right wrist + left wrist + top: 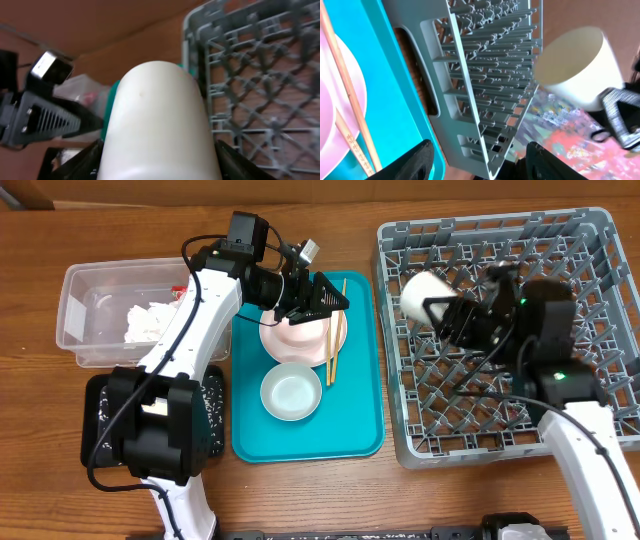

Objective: Sort waste into correct bins and load items into the dishwasher
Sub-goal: 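Release the cup from the left gripper and carry it over the rack with the right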

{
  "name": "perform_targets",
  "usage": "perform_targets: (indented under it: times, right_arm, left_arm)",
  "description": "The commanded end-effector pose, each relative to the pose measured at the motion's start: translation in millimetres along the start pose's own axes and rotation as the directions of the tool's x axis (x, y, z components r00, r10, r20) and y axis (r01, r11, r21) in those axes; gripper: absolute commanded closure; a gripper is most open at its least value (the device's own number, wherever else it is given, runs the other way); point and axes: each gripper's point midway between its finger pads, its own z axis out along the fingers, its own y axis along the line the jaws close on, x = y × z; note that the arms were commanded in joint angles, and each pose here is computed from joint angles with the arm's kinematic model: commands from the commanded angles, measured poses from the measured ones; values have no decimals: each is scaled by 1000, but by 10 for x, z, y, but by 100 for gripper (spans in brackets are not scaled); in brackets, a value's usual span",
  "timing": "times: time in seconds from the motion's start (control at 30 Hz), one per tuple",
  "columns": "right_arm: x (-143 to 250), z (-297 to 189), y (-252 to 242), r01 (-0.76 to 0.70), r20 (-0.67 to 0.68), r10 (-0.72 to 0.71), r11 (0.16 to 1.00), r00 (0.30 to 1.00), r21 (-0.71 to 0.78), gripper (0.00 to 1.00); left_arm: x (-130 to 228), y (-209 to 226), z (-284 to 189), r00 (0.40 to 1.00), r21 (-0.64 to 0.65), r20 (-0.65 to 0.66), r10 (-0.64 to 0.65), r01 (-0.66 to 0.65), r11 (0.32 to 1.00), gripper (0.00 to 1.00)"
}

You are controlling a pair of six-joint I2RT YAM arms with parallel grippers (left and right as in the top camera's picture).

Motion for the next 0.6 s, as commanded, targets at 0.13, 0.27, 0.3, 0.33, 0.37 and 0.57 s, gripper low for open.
perform_targets:
  times: [0.13,0.27,0.3,0.33,0.37,0.57]
  right_arm:
    - [-326,-311,-277,-8,81,-15,961,997,277,42]
    - [-203,-267,-360,-18,30,9,953,1000,302,43]
    - [-181,-248,-381,-19,19,14,951,1000,308,44]
    - [-155,-222,-406,-21,6,20,949,1000,313,44]
    - [-132,-199,-428,-23,-5,26,948,1000,318,44]
    - [-27,-13,-603,-27,-61,52,932,997,360,45]
  left_arm:
    - [-40,-194,-109,998,2,33,48,-48,999,38]
    - [-40,-194,-109,998,2,33,47,-47,999,38]
    - [-40,-194,-109,998,2,33,47,-47,999,38]
    - [-40,-195,-110,998,2,33,47,-47,999,38]
    - [-39,-194,-109,998,2,33,47,-47,999,38]
    - [-38,-195,-108,998,2,32,47,-47,999,38]
